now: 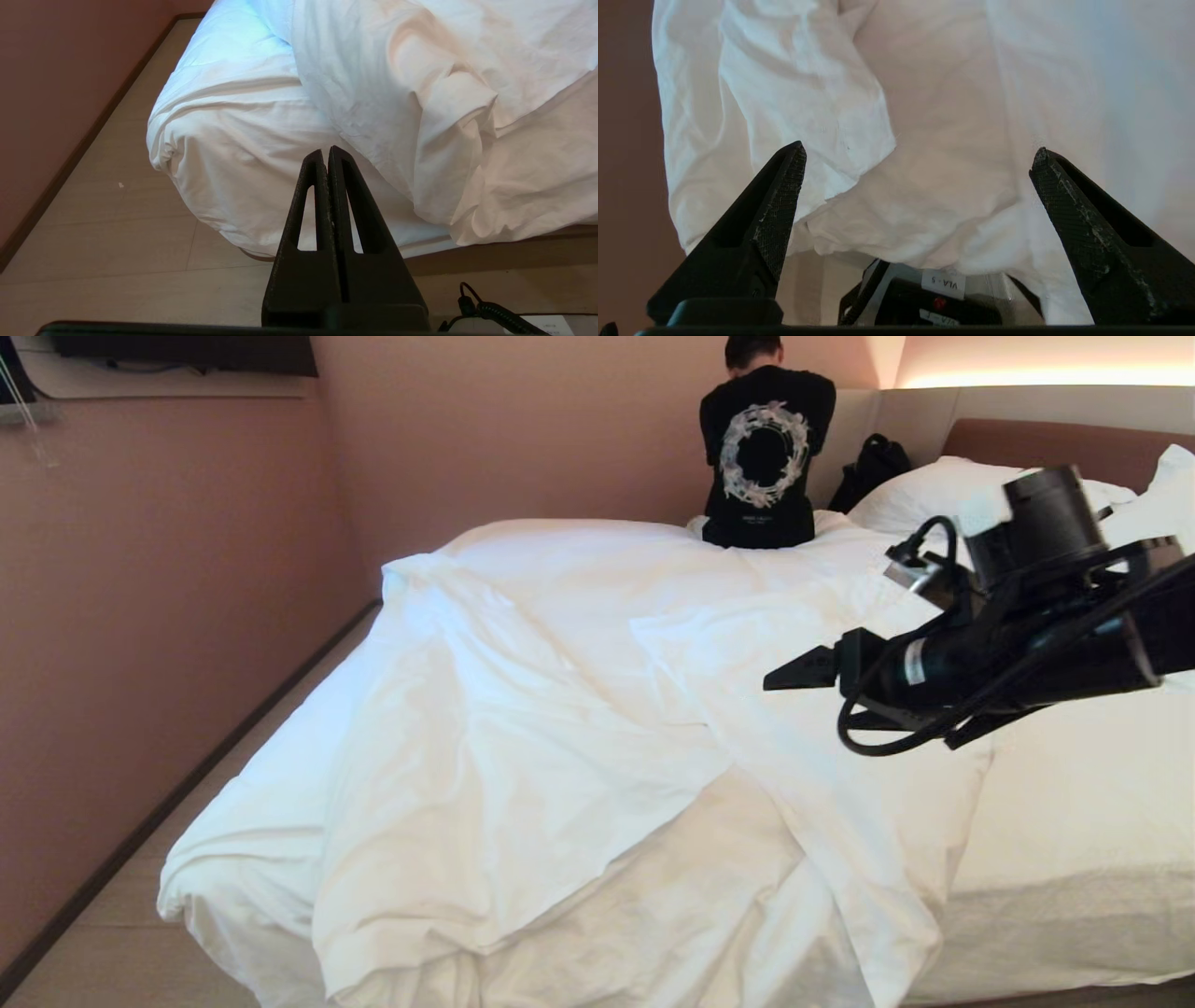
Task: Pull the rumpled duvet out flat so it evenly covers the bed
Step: Flatten the corners of the folded blanket
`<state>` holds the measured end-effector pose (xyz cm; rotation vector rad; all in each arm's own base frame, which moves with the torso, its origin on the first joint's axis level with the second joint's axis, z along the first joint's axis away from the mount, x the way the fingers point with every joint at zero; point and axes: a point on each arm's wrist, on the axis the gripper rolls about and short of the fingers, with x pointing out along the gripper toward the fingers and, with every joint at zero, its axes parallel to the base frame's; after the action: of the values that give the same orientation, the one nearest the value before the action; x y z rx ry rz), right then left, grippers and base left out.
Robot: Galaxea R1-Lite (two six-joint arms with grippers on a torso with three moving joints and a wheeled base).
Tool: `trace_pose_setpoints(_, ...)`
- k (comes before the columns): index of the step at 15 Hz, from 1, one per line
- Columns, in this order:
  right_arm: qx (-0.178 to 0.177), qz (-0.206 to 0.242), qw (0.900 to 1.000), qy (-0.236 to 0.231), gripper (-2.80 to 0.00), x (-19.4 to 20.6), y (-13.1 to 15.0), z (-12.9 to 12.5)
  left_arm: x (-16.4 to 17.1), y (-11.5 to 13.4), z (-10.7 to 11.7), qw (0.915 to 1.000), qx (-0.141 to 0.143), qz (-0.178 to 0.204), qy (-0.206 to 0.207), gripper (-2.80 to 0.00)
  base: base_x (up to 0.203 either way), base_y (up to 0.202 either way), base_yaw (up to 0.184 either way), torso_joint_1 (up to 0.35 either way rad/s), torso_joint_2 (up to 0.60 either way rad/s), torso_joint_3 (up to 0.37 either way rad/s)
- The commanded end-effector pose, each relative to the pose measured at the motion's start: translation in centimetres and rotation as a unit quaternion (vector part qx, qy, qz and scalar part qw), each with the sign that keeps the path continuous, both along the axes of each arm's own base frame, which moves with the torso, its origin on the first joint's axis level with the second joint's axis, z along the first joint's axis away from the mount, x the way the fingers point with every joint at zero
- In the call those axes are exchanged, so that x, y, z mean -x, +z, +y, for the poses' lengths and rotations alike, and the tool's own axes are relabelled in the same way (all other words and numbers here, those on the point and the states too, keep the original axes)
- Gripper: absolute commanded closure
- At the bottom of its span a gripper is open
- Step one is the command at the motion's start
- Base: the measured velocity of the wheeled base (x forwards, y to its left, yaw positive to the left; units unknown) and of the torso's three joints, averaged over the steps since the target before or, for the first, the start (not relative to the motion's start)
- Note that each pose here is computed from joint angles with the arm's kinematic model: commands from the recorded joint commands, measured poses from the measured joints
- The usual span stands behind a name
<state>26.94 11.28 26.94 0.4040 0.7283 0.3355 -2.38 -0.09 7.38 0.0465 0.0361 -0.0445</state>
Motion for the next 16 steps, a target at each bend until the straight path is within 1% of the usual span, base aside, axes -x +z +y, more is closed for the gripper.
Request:
trace_pose_setpoints(1, -0.004, -0.041, 0.999, -0.008, -2.80, 2.5, 2.2, -1.9, 0.0, 0.0, 0.0, 1.0000, 0.000, 0.001, 0.000, 0.00, 0.000, 0.000, 0.000, 0.000, 0.00, 0.000)
trace_pose_setpoints(4, -0.003, -0.056, 0.998, -0.010, -2.80, 5.0, 2.7, -3.1, 0.0, 0.0, 0.0, 1.0000, 0.000, 0.001, 0.000, 0.00, 0.000, 0.000, 0.000, 0.000, 0.00, 0.000)
trace_pose_setpoints(5, -0.004, -0.061, 0.998, -0.010, 0.00, 5.8, 2.8, -3.4, 0.0, 0.0, 0.0, 1.0000, 0.000, 0.001, 0.000, 0.00, 0.000, 0.000, 0.000, 0.000, 0.00, 0.000)
trace_pose_setpoints(11, 0.000, -0.097, 0.995, -0.015, 0.00, 10.5, 3.2, -5.6, 0.0, 0.0, 0.0, 1.0000, 0.000, 0.000, 0.000, 0.00, 0.000, 0.000, 0.000, 0.000, 0.00, 0.000)
trace_pose_setpoints(14, 0.011, -0.107, 0.994, -0.023, 0.00, 12.2, 2.8, -6.6, 0.0, 0.0, 0.0, 1.0000, 0.000, 0.001, 0.000, 0.00, 0.000, 0.000, 0.000, 0.000, 0.00, 0.000)
trace_pose_setpoints(16, 0.010, -0.147, 0.988, -0.035, 0.00, 15.4, 3.1, -7.9, 0.0, 0.0, 0.0, 1.0000, 0.000, 0.001, 0.000, 0.00, 0.000, 0.000, 0.000, 0.000, 0.00, 0.000)
